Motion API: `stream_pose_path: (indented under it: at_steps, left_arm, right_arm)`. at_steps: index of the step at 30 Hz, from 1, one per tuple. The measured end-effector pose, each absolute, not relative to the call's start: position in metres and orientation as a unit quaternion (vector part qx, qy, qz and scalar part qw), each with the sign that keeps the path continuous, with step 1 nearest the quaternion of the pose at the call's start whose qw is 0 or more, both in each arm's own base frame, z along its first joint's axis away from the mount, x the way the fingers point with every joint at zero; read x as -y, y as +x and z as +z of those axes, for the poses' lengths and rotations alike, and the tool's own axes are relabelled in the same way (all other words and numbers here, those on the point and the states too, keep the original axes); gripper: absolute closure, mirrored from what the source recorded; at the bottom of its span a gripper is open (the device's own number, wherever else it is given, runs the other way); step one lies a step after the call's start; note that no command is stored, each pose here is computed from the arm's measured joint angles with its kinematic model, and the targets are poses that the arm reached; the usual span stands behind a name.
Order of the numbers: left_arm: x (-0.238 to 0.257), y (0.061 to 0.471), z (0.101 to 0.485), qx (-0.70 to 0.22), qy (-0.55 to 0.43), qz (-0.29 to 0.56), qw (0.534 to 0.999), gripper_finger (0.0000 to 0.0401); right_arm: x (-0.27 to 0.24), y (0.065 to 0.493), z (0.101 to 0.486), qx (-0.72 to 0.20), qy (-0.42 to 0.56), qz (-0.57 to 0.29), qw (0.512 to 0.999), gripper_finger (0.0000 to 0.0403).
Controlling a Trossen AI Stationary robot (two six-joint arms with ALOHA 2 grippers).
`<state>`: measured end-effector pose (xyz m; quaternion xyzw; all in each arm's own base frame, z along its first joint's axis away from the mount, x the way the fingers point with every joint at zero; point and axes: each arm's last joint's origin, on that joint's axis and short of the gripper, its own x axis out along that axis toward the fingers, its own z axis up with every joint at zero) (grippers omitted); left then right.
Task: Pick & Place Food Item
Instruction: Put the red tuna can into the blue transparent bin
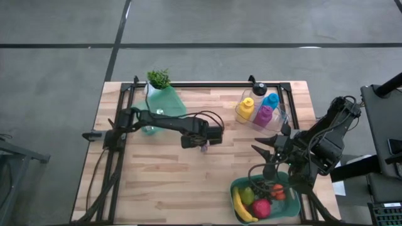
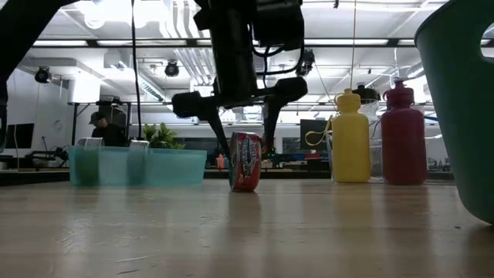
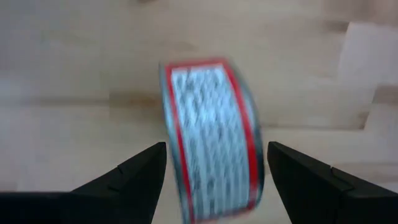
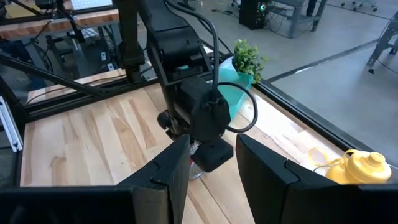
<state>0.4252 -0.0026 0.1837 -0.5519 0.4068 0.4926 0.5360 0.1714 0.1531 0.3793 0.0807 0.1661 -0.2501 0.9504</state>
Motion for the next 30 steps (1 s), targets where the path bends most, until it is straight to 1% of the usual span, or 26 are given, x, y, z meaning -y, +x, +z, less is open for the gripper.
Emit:
stream_pose_path:
  at_steps: [4, 20, 24, 30]
  left_arm:
    - [-0.004, 0.426, 0.181, -0.404, -0.537, 0.497, 0.549, 0.012]
    - [-0.004, 0.424, 0.174, -0.423, -0.52, 0.506, 0.542, 0.0123]
    - [-0.004, 0.421, 0.169, -0.43, -0.519, 0.507, 0.537, 0.0146]
    - [-0.002, 0.419, 0.16, -0.446, -0.532, 0.496, 0.522, 0.0213]
  right_arm:
    - [-0.153, 0.172, 0.379, -0.166, 0.081, -0.25, 0.95, 0.0278]
    - [-0.153, 0.171, 0.379, -0.166, 0.081, -0.25, 0.95, 0.0278]
    - [-0.153, 0.171, 0.379, -0.166, 0.081, -0.25, 0.95, 0.0278]
    - [-0.153, 0.171, 0.379, -0.166, 0.081, -0.25, 0.95, 0.0278]
